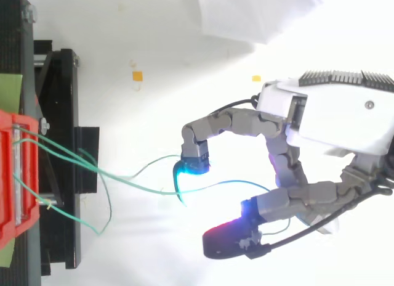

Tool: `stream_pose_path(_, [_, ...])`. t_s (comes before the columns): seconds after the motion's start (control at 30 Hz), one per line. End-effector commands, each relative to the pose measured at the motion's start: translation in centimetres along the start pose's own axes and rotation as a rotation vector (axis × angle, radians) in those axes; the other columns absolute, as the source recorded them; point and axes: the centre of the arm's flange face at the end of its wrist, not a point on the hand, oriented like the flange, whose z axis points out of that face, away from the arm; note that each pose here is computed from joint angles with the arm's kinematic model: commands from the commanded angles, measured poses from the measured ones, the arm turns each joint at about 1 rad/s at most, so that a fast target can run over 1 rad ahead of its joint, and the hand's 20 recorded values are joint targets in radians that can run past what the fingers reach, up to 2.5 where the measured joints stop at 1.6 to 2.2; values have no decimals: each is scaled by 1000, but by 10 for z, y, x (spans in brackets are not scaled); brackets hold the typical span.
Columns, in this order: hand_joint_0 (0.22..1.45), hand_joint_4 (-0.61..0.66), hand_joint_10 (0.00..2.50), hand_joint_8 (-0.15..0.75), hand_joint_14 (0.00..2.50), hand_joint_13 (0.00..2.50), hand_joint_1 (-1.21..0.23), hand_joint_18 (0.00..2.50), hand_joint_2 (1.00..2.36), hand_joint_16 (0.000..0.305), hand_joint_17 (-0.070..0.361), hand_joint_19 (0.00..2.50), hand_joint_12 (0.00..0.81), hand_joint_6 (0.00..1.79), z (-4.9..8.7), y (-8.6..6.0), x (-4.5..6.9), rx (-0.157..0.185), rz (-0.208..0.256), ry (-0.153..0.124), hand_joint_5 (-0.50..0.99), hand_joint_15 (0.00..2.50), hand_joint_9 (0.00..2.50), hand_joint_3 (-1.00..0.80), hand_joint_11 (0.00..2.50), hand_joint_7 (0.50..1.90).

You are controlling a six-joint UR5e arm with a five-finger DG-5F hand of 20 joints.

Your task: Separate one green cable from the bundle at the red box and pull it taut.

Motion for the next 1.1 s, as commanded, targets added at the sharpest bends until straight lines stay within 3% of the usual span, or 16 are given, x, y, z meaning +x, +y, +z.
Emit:
stream_pose_path(0.0, [642,17,24,242,25,1818,-1042,1367,1011,55,124,831,411,500,0,0,0,0,0,0,147,834,2222,-236,704,1329])
stream_pose_path(0.07, [567,12,26,217,24,1779,-972,1280,1000,49,111,894,383,517,0,0,0,0,0,0,139,873,2192,-500,726,1278])
stream_pose_path(0.17, [472,19,23,225,25,1813,-815,1339,1000,56,125,841,406,500,0,0,0,0,0,0,148,836,2223,-500,674,1303])
stream_pose_path(0.27, [417,25,24,220,21,1849,-555,1398,1000,62,140,801,424,501,0,0,0,0,0,0,151,815,2252,-500,628,1294])
stream_pose_path(0.37, [405,24,23,218,22,1864,-319,1417,1000,65,146,785,429,502,0,0,0,2,0,0,151,802,2258,-500,602,1295])
stream_pose_path(0.5, [456,16,23,206,23,1838,-170,1350,1000,60,135,832,411,501,0,0,0,2,0,0,149,824,2231,-500,608,1295])
stream_pose_path(0.57, [499,8,22,203,24,1814,-171,1299,1000,56,125,872,392,501,0,0,0,2,0,0,147,850,2217,-500,621,1297])
stream_pose_path(0.73, [678,-17,26,192,23,1789,-511,1238,1000,46,104,915,382,501,0,0,0,2,0,0,146,856,2224,-500,701,1277])
stream_pose_path(0.8, [710,-17,27,191,25,1782,-599,1238,1009,45,101,906,383,501,0,0,0,2,0,0,147,844,2229,-404,708,1273])
stream_pose_path(1.07, [738,-23,28,205,24,1774,-673,1241,1018,43,97,925,401,502,0,-1,0,2,-2,0,149,831,2233,-244,747,1279])
